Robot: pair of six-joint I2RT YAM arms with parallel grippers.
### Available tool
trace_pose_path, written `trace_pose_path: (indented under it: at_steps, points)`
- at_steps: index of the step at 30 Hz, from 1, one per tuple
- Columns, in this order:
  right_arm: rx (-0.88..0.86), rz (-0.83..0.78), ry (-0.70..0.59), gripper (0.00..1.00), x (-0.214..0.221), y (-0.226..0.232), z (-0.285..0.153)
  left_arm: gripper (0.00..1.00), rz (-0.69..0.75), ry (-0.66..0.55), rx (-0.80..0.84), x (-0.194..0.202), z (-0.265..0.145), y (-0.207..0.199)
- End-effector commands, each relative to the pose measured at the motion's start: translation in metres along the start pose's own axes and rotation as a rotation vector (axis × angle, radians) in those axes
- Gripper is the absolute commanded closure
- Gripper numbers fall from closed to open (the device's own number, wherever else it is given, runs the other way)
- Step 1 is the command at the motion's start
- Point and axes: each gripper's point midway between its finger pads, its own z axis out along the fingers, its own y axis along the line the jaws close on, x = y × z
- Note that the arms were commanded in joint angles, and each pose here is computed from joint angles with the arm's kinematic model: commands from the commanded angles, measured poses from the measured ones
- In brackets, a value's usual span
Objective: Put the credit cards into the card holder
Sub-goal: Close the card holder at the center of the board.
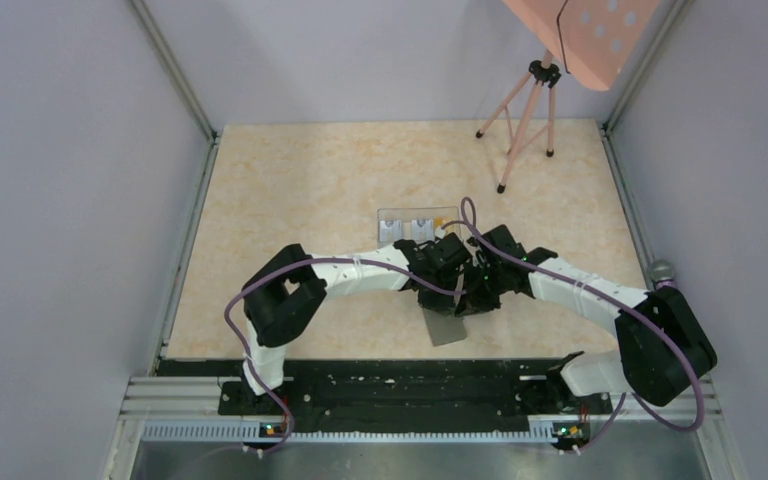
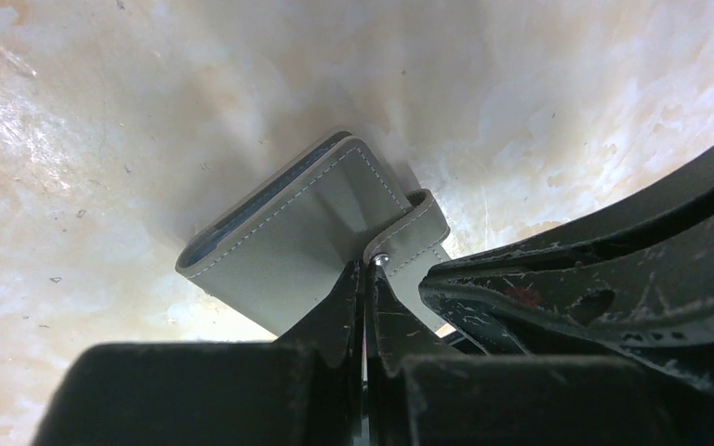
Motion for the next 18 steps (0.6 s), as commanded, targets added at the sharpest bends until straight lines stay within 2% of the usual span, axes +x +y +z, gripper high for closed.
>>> trace_pose_path:
  at_steps: [1, 11, 18]
  points:
    - [-0.046, 0.003, -0.040, 1.00, -0.011, 0.009, -0.002, 1.00, -0.005, -0.020, 0.034, -0.001, -0.018, -0.007]
    - [-0.062, 0.016, 0.010, 1.00, -0.005, 0.007, 0.011, 1.00, 0.002, 0.011, 0.020, 0.008, -0.012, -0.002]
    - [-0.021, 0.045, 0.062, 1.00, 0.014, -0.011, 0.021, 1.00, 0.018, 0.064, -0.042, 0.030, 0.008, 0.016]
